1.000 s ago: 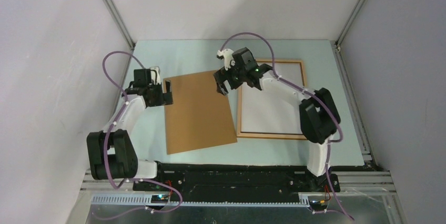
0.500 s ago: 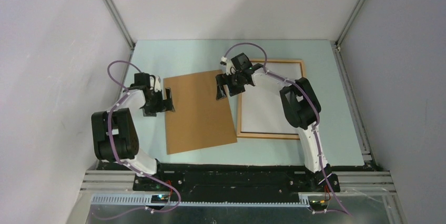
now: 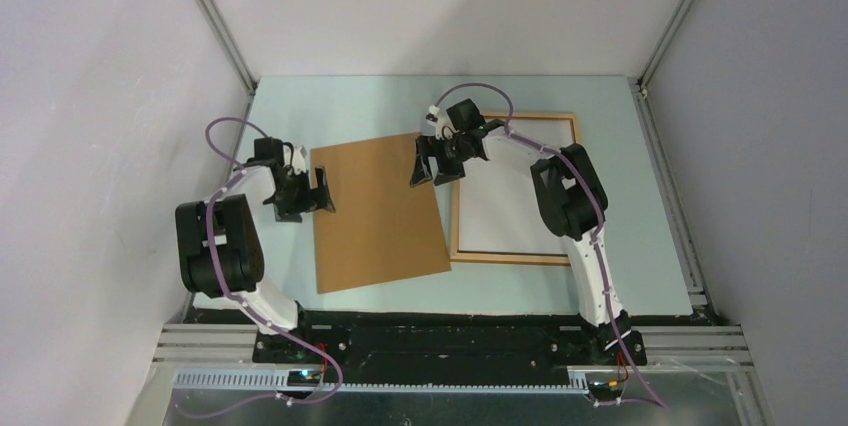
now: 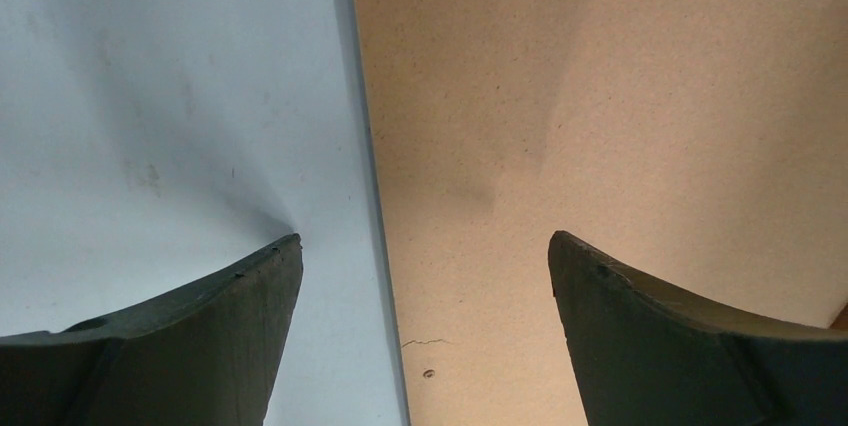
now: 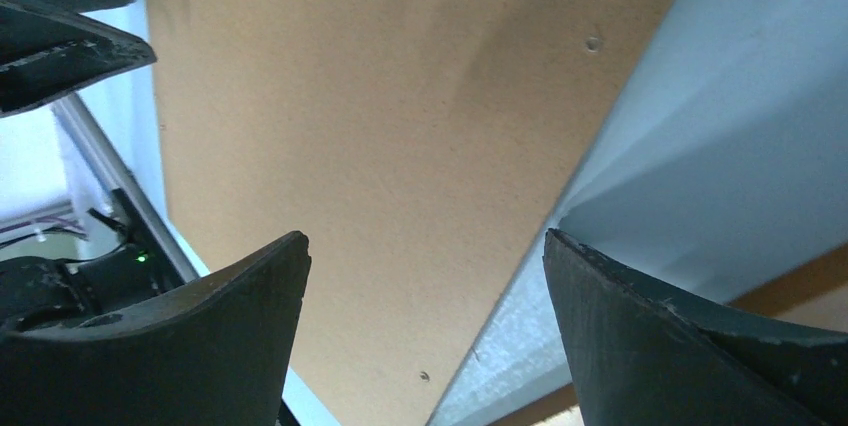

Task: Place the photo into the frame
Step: Pick up the photo frame item at the center of the board.

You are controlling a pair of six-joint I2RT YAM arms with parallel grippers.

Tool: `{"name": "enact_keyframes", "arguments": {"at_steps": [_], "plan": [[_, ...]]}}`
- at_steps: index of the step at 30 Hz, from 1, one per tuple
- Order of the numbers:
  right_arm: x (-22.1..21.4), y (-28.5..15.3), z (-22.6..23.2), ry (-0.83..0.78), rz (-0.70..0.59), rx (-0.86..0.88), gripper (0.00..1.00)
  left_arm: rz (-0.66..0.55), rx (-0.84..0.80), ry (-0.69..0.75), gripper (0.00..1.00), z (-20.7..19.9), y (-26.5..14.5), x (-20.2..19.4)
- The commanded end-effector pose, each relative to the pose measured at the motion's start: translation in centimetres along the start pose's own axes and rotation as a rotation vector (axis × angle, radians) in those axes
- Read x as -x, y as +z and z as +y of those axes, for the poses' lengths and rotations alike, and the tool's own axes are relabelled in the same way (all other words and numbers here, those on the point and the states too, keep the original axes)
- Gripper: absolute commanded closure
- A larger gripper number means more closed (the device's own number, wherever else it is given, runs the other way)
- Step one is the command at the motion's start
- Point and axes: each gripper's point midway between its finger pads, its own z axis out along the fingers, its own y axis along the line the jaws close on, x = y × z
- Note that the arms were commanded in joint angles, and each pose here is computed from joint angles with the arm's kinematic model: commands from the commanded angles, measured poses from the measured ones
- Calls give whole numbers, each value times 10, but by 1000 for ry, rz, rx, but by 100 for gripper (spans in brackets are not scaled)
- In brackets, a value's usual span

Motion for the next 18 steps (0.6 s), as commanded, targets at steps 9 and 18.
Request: {"name": "enact_keyframes", "arguments": {"at_steps": [9, 18], "plan": [[-10, 14, 26, 154, 61, 237, 10, 84, -171, -30, 0, -20, 18, -12], [0, -3, 43, 178, 30, 351, 12, 50, -287, -37, 3, -37, 5, -4]]}}
